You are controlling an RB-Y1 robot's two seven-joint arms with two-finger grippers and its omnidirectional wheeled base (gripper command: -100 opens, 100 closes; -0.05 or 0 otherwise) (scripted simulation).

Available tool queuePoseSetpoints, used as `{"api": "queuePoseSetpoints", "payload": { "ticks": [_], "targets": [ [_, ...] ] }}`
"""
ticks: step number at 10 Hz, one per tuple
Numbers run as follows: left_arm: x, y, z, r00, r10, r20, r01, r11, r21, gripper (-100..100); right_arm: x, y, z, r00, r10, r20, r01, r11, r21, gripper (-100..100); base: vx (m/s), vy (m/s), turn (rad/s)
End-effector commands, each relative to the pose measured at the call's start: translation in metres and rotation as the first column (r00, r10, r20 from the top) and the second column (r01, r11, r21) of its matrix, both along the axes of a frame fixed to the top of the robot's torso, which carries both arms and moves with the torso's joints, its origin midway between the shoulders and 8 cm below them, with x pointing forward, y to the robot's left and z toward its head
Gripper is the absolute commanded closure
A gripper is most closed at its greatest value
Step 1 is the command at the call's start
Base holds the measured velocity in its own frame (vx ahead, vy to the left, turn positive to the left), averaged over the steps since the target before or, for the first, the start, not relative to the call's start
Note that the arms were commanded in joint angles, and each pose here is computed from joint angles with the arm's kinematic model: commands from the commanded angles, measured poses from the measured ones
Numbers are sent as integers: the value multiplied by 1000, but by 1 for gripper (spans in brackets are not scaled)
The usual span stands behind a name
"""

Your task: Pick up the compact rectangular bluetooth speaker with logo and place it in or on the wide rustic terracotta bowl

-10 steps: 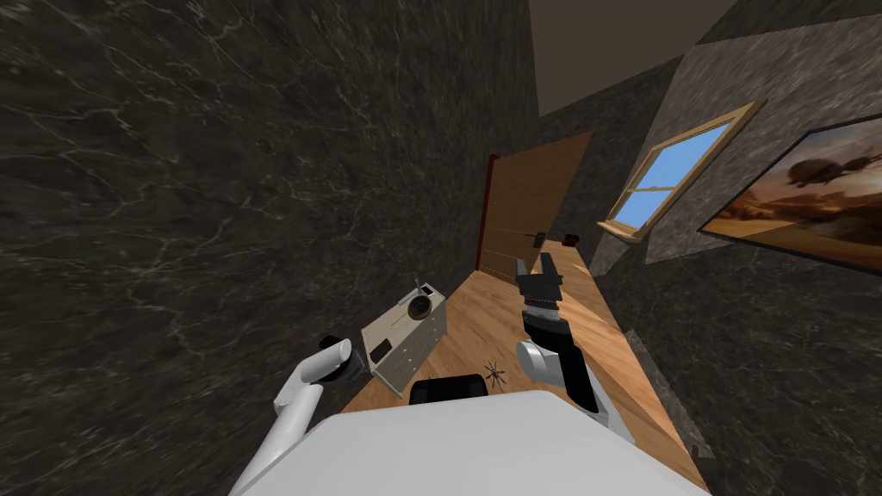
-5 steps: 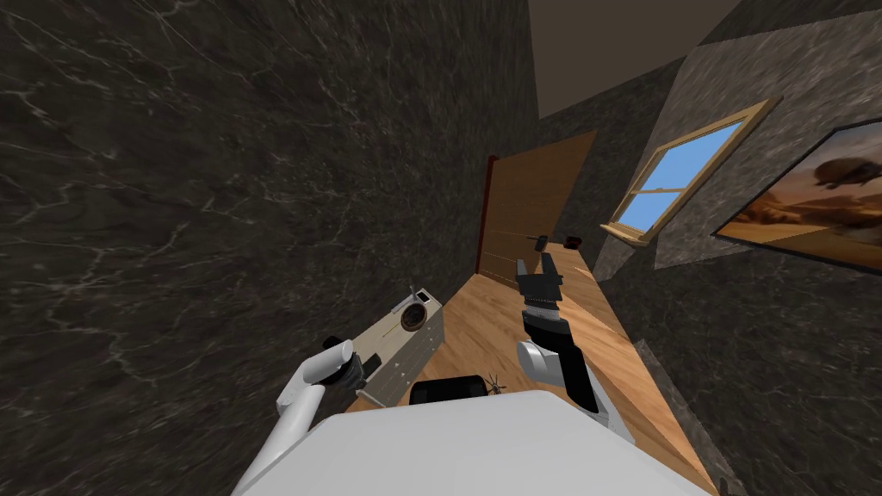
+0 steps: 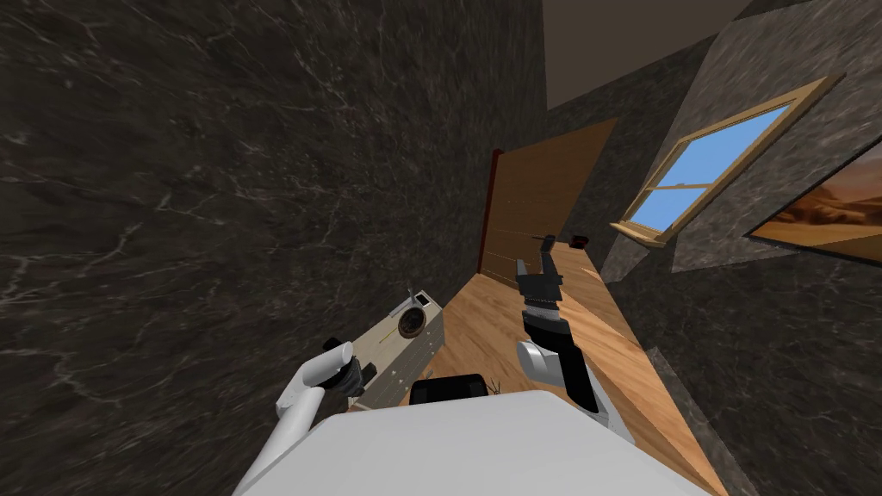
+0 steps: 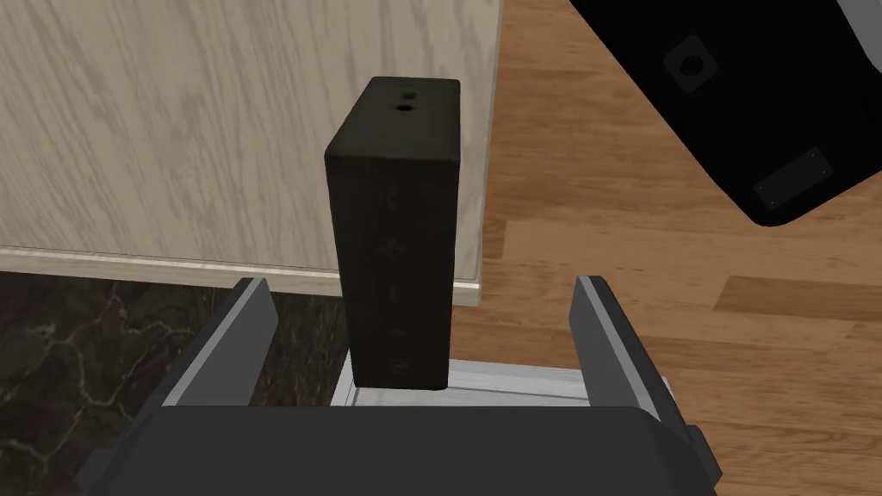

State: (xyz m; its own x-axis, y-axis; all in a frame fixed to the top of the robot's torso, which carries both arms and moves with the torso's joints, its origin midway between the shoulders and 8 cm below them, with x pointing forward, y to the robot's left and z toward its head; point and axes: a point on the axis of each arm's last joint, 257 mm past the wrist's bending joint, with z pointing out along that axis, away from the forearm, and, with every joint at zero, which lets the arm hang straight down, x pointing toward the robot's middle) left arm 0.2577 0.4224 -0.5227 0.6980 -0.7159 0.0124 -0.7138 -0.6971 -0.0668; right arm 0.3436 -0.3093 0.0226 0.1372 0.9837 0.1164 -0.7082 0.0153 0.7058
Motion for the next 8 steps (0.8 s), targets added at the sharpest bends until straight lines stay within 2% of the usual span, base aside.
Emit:
{"api": "queuePoseSetpoints", "payload": {
  "ticks": [1, 4, 5, 6, 8],
  "targets": [
    [-2, 1, -6, 1000, -14, 3, 14, 1000, 1, -100, 0, 0, 0, 1000, 0, 0, 0, 1000, 0, 0, -23, -102, 89],
    [-10, 2, -20, 999, -43, 5, 43, 999, 1, -100, 0, 0, 0, 1000, 0, 0, 0, 1000, 0, 0, 72, -16, 108],
    [-9, 2, -17, 999, -34, 3, 34, 999, 0, -100, 0, 0, 0, 1000, 0, 0, 0, 1000, 0, 0, -8, -40, 11],
    [-9, 2, -17, 999, -38, 5, 38, 999, 1, 100, 0, 0, 0, 1000, 0, 0, 0, 1000, 0, 0, -11, -22, -23],
    [-8, 3, -17, 999, -39, 7, 39, 999, 4, 100, 0, 0, 0, 1000, 0, 0, 0, 1000, 0, 0, -9, -14, -11]
  ]
}}
